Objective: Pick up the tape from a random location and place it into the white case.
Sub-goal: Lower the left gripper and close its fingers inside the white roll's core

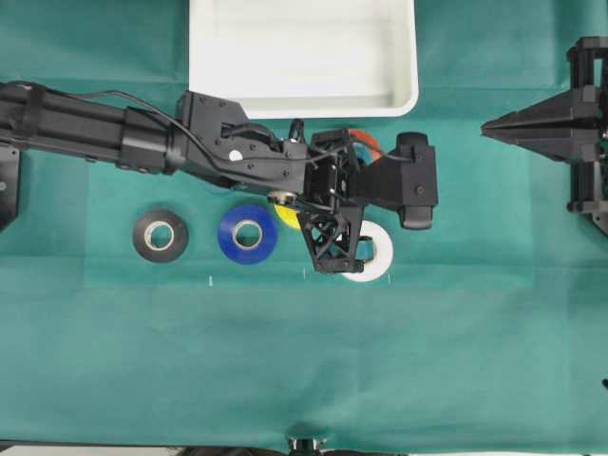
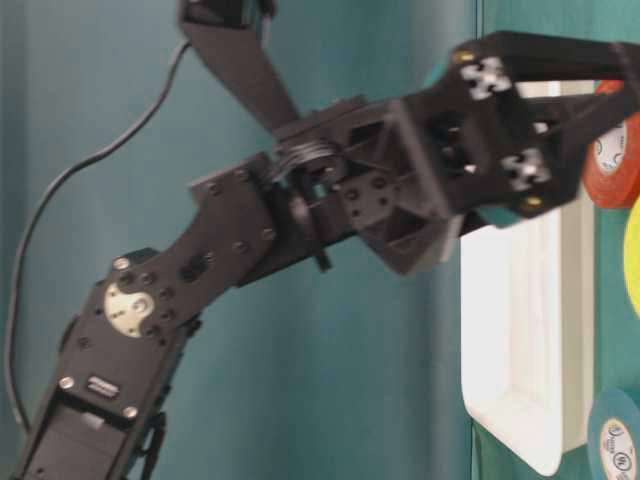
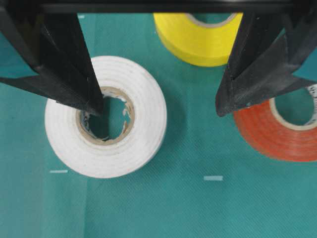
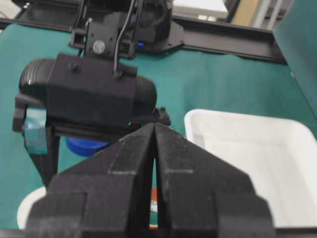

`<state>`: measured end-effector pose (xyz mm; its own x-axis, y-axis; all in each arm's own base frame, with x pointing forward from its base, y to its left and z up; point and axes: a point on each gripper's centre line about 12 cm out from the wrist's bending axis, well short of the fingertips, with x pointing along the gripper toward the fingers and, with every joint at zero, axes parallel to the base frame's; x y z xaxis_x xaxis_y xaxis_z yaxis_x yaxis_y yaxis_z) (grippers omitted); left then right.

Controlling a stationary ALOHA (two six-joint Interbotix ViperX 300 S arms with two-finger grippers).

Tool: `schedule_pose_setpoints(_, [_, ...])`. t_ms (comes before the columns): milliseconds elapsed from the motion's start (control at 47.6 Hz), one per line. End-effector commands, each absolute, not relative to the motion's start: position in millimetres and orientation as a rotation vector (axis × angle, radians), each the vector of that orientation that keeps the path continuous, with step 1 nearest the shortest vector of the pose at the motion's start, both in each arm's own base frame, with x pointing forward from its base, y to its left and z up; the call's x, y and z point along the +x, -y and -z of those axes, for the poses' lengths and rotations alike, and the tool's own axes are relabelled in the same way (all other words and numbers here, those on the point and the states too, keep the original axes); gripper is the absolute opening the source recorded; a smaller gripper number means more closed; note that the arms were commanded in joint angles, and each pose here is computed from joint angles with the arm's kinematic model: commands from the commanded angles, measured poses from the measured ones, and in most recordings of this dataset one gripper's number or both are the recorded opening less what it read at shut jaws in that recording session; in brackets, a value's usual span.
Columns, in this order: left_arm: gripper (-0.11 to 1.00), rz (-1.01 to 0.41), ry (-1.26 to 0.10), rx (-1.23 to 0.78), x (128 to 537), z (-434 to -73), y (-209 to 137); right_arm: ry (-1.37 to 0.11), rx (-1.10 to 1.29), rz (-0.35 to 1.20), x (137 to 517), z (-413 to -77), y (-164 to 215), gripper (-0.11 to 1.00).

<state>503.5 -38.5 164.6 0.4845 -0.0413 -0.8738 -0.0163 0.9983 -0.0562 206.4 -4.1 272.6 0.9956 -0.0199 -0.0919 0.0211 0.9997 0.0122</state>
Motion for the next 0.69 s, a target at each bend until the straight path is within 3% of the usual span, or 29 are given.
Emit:
schedule_pose_setpoints(0, [0.99,0.023,-1.041,-0.057,506,-171,42,-0.069,0.014,0.021,209,-282,4,0.00])
schedule_pose_setpoints(673, [0.99,0.019,-1.065,-0.056,512,-140,42,-0.080,0.015,0.019,210,-279,4,0.00])
